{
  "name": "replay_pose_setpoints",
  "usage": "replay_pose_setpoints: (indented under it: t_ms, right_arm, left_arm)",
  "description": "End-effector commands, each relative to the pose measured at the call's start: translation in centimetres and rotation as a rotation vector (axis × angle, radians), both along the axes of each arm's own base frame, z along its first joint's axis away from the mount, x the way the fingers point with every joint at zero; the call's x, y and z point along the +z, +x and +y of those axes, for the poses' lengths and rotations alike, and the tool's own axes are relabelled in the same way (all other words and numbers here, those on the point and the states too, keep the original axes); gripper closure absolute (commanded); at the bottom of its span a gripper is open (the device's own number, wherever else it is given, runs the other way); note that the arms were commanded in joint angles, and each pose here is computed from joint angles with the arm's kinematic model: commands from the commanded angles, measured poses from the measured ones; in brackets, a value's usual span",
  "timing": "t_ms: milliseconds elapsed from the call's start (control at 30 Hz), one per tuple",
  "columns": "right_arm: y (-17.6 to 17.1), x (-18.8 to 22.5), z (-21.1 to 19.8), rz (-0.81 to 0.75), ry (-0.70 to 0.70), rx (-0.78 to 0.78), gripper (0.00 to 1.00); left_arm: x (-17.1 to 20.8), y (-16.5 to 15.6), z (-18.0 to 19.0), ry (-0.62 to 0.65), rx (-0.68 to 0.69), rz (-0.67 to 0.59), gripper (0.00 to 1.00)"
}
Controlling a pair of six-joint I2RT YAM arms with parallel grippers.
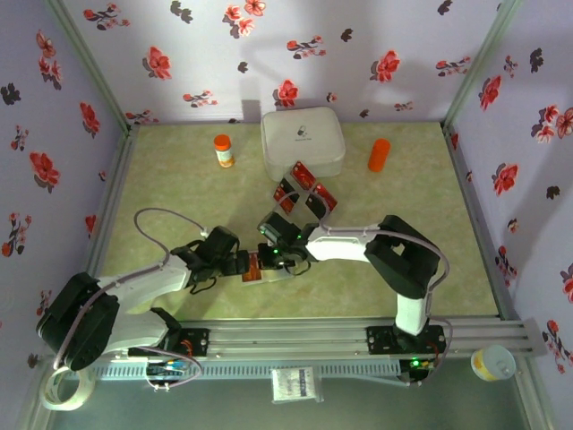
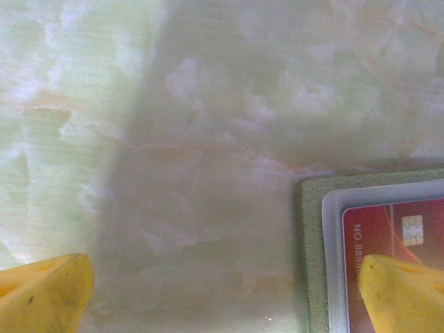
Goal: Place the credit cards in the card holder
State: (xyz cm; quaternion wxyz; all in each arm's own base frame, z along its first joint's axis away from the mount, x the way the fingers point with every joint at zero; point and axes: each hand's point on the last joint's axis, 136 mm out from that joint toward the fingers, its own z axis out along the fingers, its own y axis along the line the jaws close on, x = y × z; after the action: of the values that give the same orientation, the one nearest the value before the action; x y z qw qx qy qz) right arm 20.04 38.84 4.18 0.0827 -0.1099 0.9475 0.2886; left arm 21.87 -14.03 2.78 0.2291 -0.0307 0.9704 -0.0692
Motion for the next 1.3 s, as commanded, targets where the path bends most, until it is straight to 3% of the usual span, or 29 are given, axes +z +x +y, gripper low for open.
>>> replay_pose_setpoints:
  t_ms: [0, 367, 633, 933, 1267]
  right_arm:
    - [1.0, 3.1, -0.7, -0.065, 0.030, -0.022, 0.93]
    - [3.7, 2.4, -5.9, -0.095, -0.052, -0.068, 0.92]
    - [4.6, 1.7, -6.3, -0.081, -0.061, -0.040, 0.94]
    - [4.6, 0.4, -5.7, -0.045, -0.073, -0.012, 0.95]
    - [4.2, -1.0, -5.3, -0.005, -0.071, -0.010, 0.96]
  left_arm:
    - [1.5, 0.7, -0.1, 0.017, -0.016, -0.014, 0.01]
    - [5.1, 1.1, -2.2, -0.100, -0.020, -0.059, 0.02]
    - [6.5, 0.6, -5.4, -0.155, -0.063, -0.078, 0.02]
    - [4.0, -0.5, -7.9, -0.152, -0.099, -0.043, 0.02]
    - [1.0, -1.3, -7.7, -0.107, -0.119, -0.009, 0.02]
